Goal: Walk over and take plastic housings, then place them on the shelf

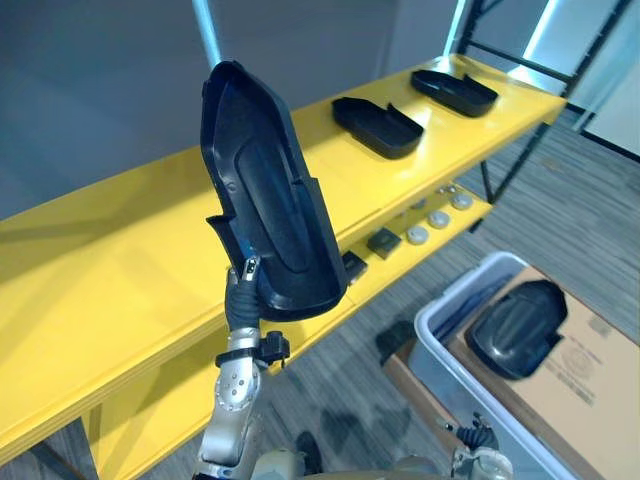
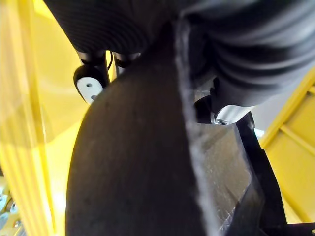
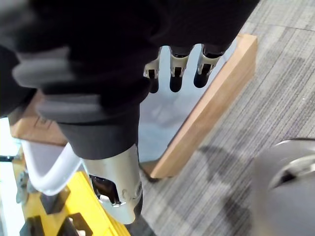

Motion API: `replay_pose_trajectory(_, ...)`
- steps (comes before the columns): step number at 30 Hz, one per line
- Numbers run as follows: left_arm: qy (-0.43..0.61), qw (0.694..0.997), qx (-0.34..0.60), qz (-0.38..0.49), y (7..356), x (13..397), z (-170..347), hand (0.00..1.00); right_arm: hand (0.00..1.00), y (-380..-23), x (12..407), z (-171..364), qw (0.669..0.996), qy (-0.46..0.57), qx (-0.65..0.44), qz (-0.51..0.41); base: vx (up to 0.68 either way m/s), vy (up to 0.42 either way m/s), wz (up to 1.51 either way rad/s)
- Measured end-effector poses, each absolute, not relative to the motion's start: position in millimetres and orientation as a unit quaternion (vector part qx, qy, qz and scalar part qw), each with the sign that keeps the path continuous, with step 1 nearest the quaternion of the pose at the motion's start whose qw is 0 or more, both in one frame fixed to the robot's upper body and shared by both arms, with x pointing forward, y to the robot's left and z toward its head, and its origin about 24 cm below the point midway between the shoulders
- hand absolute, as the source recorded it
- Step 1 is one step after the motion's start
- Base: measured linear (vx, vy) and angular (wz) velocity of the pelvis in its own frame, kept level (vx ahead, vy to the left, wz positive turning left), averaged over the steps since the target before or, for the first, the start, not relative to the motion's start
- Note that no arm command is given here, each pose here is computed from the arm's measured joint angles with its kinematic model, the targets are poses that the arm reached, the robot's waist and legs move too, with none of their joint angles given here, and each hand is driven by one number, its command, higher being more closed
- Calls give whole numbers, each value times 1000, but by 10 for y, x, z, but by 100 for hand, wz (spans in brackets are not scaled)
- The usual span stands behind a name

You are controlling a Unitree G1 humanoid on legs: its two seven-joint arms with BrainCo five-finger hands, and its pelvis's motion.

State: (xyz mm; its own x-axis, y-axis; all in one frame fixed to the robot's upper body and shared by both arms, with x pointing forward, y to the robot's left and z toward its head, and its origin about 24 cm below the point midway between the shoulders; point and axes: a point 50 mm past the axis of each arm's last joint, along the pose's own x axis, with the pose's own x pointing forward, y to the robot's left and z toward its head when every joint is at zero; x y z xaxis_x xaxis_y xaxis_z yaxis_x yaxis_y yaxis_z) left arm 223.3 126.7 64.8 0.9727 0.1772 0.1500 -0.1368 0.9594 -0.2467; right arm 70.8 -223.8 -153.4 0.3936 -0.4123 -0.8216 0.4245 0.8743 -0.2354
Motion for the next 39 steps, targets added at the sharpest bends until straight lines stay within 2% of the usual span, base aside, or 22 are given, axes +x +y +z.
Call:
replay_pose_trajectory(3, -76, 986, -129, 79, 1203, 2218, 616, 100, 0, -2129, 529, -1573, 826, 511, 7, -238, 201, -290, 79)
replay_pose_trajectory(8, -76, 983, -147, 72, 1113, 2221, 633, 100, 0, -2174, 677, -1489, 847, 475, 4, -241, 160, -207, 25)
replay_pose_trajectory(12, -70, 984, -152, 60, 1032, 2217, 616, 100, 0, -2088, 681, -1499, 847, 475, 16, -238, 120, -102, 5)
replay_pose_trajectory(18, -4, 993, -92, 69, 1067, 2294, 323, 100, 0, -2036, 605, -1520, 842, 484, 22, -237, 15, 13, -4)
replay_pose_trajectory(26, 12, 993, 7, 115, 1376, 2879, 324, 100, 0, -2099, 572, -1537, 838, 495, 3, -231, -127, -33, 3)
replay_pose_trajectory(39, 81, 983, 65, 152, 1573, 3325, 286, 100, 0, -2102, 592, -1535, 842, 496, -17, -209, -8, -12, -6)
